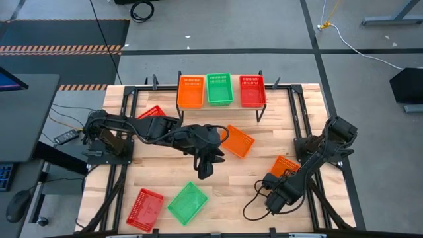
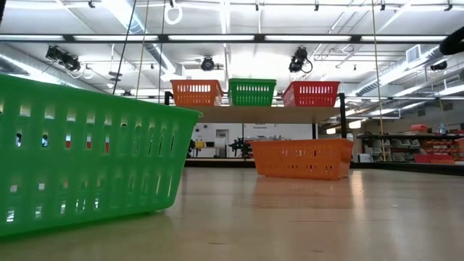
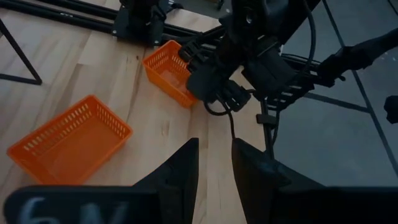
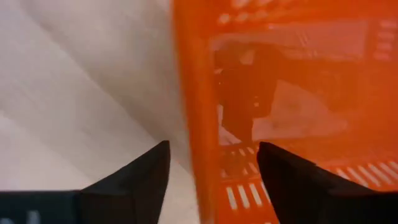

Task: Stack baskets on shelf by color
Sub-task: Stack the bottom orange bin on the orange bin on the shelf

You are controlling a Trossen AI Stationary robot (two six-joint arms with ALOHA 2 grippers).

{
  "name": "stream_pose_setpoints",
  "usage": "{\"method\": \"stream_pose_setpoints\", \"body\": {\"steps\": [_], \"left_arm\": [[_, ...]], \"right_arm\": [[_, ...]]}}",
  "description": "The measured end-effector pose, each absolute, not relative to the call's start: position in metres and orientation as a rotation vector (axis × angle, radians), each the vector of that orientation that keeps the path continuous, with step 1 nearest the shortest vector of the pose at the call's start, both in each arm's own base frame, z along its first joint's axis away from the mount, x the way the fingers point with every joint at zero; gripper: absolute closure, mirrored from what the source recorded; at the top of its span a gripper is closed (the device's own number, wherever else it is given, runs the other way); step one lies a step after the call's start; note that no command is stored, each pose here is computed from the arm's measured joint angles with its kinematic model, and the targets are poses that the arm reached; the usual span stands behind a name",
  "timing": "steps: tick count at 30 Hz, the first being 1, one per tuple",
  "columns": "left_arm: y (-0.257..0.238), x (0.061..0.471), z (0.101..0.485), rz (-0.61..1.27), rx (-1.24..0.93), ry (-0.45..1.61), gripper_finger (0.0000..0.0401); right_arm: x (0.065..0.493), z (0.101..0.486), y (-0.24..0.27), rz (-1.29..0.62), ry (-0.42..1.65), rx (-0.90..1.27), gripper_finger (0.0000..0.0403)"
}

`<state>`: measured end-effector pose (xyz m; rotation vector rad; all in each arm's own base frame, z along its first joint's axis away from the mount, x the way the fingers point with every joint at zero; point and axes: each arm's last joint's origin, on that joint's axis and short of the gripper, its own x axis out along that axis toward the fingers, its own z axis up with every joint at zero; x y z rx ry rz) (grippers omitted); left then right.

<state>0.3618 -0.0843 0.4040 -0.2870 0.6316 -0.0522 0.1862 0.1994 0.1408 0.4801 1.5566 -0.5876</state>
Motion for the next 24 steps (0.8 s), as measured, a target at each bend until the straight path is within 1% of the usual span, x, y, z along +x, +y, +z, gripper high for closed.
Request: {"method": "stream_pose_setpoints", "body": {"steps": [4,7,11,12,17,20,22,24], "left_arm": [[-0.084,0.362,0.404,-0.052,-0.288,0.632,0.0298],[-0.084,0.362,0.404,-0.036,-0.295,0.629,0.0298],[-0.083,0.362,0.404,-0.012,-0.297,0.618,0.0298],[-0.083,0.362,0.404,-0.011,-0.298,0.616,0.0298],[-0.082,0.363,0.405,0.02,-0.288,0.606,0.0302],[-0.082,0.363,0.405,0.043,-0.281,0.6,0.0305],[-0.081,0.363,0.405,0.055,-0.276,0.596,0.0307],[-0.081,0.363,0.405,0.065,-0.266,0.593,0.0307]], "right_arm": [[0.193,0.145,0.2,-0.507,1.536,0.425,0.0229],[0.199,0.15,0.202,-0.446,1.524,0.384,0.0288],[0.207,0.16,0.206,-0.351,1.505,0.332,0.0378],[0.209,0.164,0.208,-0.315,1.494,0.306,0.0389],[0.223,0.187,0.219,-0.113,1.402,0.137,0.0391],[0.231,0.201,0.225,0.022,1.331,-0.01,0.0397],[0.234,0.209,0.23,0.133,1.285,-0.131,0.0392],[0.236,0.213,0.235,0.258,1.235,-0.253,0.0378]]}}
